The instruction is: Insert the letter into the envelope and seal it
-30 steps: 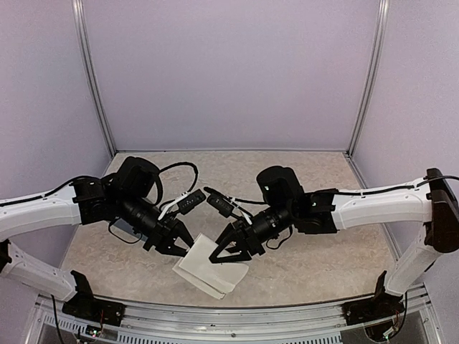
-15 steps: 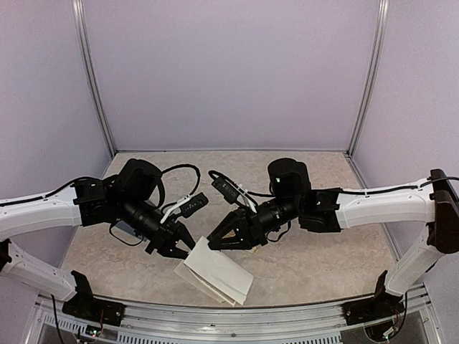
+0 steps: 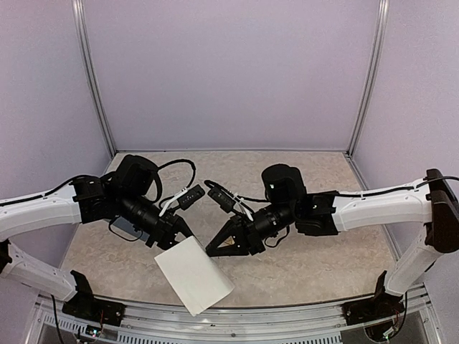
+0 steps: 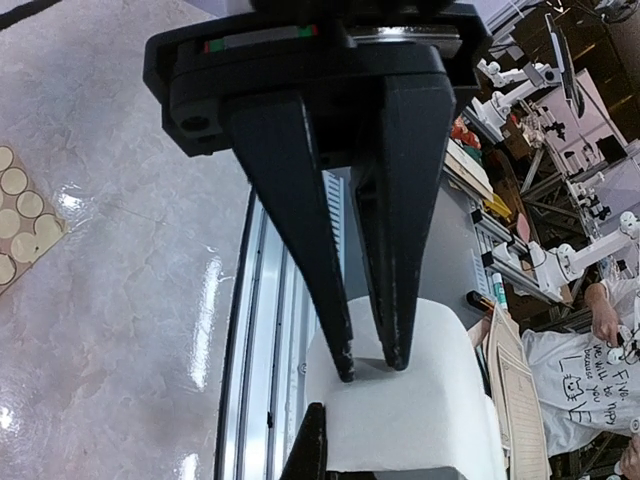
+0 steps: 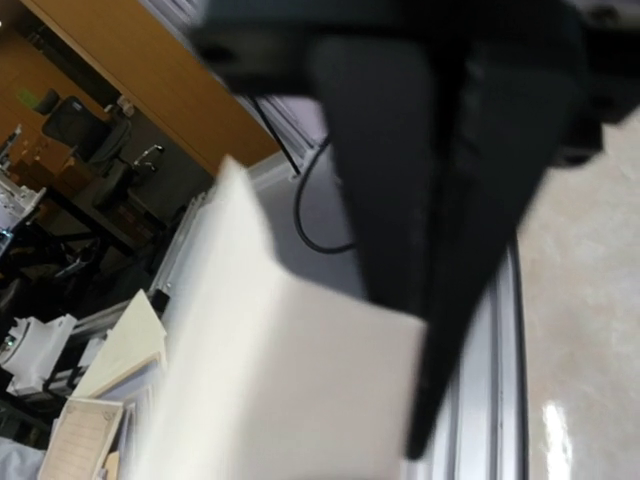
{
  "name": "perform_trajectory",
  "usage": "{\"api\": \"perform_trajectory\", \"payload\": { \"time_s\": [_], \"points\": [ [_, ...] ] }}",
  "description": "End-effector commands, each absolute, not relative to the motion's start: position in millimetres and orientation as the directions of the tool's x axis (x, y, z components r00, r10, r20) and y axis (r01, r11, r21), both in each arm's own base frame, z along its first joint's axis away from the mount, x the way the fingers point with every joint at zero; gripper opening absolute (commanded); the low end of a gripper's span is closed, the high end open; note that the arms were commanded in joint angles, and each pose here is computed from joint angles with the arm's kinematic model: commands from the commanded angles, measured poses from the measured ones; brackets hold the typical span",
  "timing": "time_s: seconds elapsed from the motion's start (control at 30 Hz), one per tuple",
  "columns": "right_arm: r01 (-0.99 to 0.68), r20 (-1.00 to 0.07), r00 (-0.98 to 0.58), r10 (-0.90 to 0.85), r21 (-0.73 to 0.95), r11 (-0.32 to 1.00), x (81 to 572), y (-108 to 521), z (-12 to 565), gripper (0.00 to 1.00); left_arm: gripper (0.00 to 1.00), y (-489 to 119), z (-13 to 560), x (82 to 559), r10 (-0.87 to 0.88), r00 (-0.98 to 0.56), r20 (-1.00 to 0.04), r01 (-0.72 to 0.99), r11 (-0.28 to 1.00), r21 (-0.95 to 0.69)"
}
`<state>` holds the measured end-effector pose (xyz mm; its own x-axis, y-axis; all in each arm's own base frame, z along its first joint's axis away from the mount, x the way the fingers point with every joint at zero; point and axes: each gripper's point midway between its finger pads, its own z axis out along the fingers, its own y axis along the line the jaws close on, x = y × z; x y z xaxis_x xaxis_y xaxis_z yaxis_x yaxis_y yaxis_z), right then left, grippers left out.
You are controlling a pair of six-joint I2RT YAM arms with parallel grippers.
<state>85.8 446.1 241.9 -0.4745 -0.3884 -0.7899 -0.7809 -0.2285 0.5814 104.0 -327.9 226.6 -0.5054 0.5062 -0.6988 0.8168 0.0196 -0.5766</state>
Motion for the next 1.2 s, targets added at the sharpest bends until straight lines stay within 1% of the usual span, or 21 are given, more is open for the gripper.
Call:
{"api": "perform_trajectory", "payload": {
  "time_s": [0.0, 0.03, 0.13, 0.2, 0.3, 0.47, 0.6, 0.7, 0.73, 0.83, 0.97, 1.17],
  "points": [
    [-0.791, -0.778, -0.472, -0.414, 0.582, -0.191, 87.3, 450.2, 229.0, 0.14, 0.00, -331.5, 243.8, 102.0, 0.478, -0.477, -0.738, 0.826, -0.043, -0.562],
    [-0.792, -0.776, -0.472, -0.419, 0.582, -0.184, 87.8, 450.6, 227.4, 0.19, 0.00, -331.3, 243.5, 101.5, 0.479, -0.477, -0.737, 0.825, -0.044, -0.563],
    [-0.796, -0.772, -0.483, -0.413, 0.584, -0.162, 91.3, 451.3, 227.2, 0.40, 0.00, -330.4, 240.4, 100.3, 0.489, -0.474, -0.732, 0.825, -0.044, -0.564],
    [-0.796, -0.771, -0.495, -0.401, 0.587, -0.145, 95.2, 451.4, 229.9, 0.51, 0.00, -329.9, 236.9, 97.4, 0.503, -0.469, -0.726, 0.823, -0.048, -0.566],
    [-0.782, -0.761, -0.542, -0.357, 0.612, -0.118, 105.4, 448.2, 238.5, 0.59, 0.00, -330.7, 232.1, 93.3, 0.522, -0.458, -0.720, 0.828, -0.045, -0.559],
    [-0.741, -0.753, -0.604, -0.262, 0.651, -0.165, 111.6, 438.0, 259.9, 0.73, 0.00, -332.3, 228.9, 90.2, 0.532, -0.445, -0.720, 0.837, -0.040, -0.546],
    [-0.727, -0.750, -0.611, -0.254, 0.659, -0.195, 108.7, 437.4, 263.2, 0.77, 0.00, -333.9, 230.6, 90.5, 0.526, -0.444, -0.726, 0.840, -0.039, -0.542],
    [-0.745, -0.767, -0.594, -0.241, 0.638, -0.195, 107.7, 433.8, 263.2, 0.86, 0.00, -334.2, 231.4, 89.7, 0.523, -0.453, -0.722, 0.831, -0.045, -0.554],
    [-0.757, -0.779, -0.584, -0.229, 0.624, -0.193, 108.1, 431.4, 265.4, 0.87, 0.00, -334.0, 230.8, 88.7, 0.525, -0.458, -0.718, 0.826, -0.047, -0.562],
    [-0.800, -0.808, -0.557, -0.191, 0.584, -0.138, 114.9, 425.2, 271.2, 0.92, 0.00, -332.8, 225.5, 87.5, 0.535, -0.473, -0.700, 0.814, -0.039, -0.580],
    [-0.843, -0.839, -0.513, -0.180, 0.533, -0.080, 120.0, 416.8, 277.3, 0.96, 0.00, -329.5, 216.1, 90.5, 0.547, -0.501, -0.670, 0.799, -0.005, -0.602],
    [-0.865, -0.860, -0.475, -0.187, 0.496, -0.080, 114.0, 406.6, 284.7, 0.99, 0.00, -330.1, 211.1, 91.5, 0.558, -0.513, -0.652, 0.789, 0.007, -0.615]
  ]
}}
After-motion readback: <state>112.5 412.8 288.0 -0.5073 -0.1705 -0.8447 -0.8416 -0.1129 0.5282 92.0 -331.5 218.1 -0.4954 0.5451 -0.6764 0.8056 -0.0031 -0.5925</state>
